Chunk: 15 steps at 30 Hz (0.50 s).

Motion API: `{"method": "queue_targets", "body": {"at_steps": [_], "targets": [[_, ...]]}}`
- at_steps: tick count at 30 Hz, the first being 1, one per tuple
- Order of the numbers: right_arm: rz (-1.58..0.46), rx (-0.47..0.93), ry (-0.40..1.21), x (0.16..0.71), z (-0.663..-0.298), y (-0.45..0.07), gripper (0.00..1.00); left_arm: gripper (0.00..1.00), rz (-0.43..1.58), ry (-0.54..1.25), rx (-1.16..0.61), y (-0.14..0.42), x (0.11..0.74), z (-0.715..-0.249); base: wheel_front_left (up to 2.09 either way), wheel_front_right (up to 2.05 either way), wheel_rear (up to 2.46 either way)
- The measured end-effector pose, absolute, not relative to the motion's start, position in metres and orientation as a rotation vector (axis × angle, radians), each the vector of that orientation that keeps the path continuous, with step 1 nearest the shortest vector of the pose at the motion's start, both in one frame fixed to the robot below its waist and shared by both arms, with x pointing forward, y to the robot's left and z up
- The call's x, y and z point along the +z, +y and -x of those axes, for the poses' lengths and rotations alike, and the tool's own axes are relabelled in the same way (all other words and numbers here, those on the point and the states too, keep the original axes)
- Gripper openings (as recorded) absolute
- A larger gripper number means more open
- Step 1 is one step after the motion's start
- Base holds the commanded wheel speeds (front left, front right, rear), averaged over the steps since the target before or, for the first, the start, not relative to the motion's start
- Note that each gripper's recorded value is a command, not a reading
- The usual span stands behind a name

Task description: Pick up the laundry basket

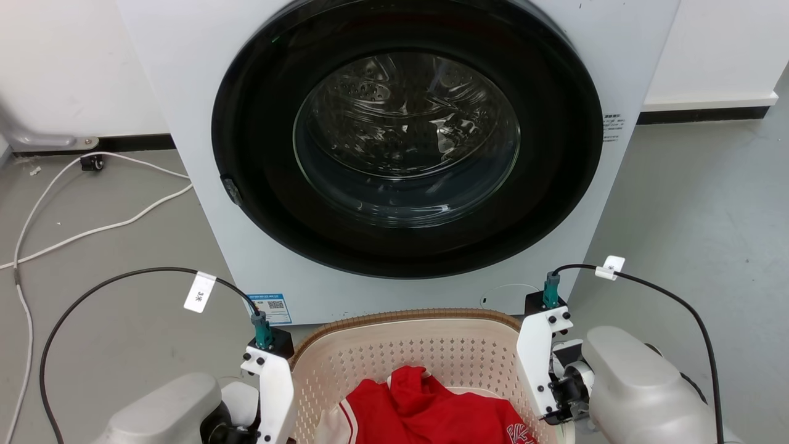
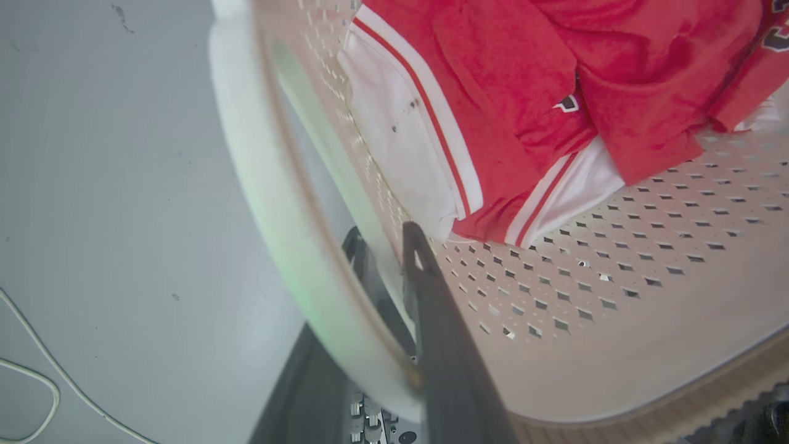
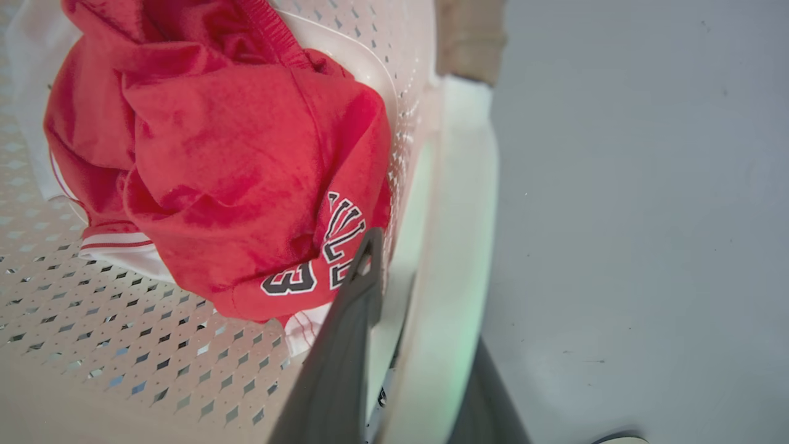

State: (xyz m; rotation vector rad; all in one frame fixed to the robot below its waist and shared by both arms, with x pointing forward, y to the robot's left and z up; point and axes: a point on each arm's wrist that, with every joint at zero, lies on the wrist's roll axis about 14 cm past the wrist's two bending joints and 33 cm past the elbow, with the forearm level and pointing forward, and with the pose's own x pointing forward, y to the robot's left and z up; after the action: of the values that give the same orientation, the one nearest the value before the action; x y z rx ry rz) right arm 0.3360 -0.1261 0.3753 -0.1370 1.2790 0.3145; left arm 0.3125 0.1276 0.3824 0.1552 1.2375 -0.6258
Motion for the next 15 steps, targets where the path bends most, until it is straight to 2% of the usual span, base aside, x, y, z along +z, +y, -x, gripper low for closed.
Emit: {"method": "queue_targets", "body": {"at_steps": [15], "targets": [[0.127, 0.318, 1.28, 0.3762, -0.3356, -0.1246, 0.0, 0.0, -0.158, 1.241, -0.624, 0.1282, 0.3831, -0.3121, 0.0, 0.0, 0.0]]}}
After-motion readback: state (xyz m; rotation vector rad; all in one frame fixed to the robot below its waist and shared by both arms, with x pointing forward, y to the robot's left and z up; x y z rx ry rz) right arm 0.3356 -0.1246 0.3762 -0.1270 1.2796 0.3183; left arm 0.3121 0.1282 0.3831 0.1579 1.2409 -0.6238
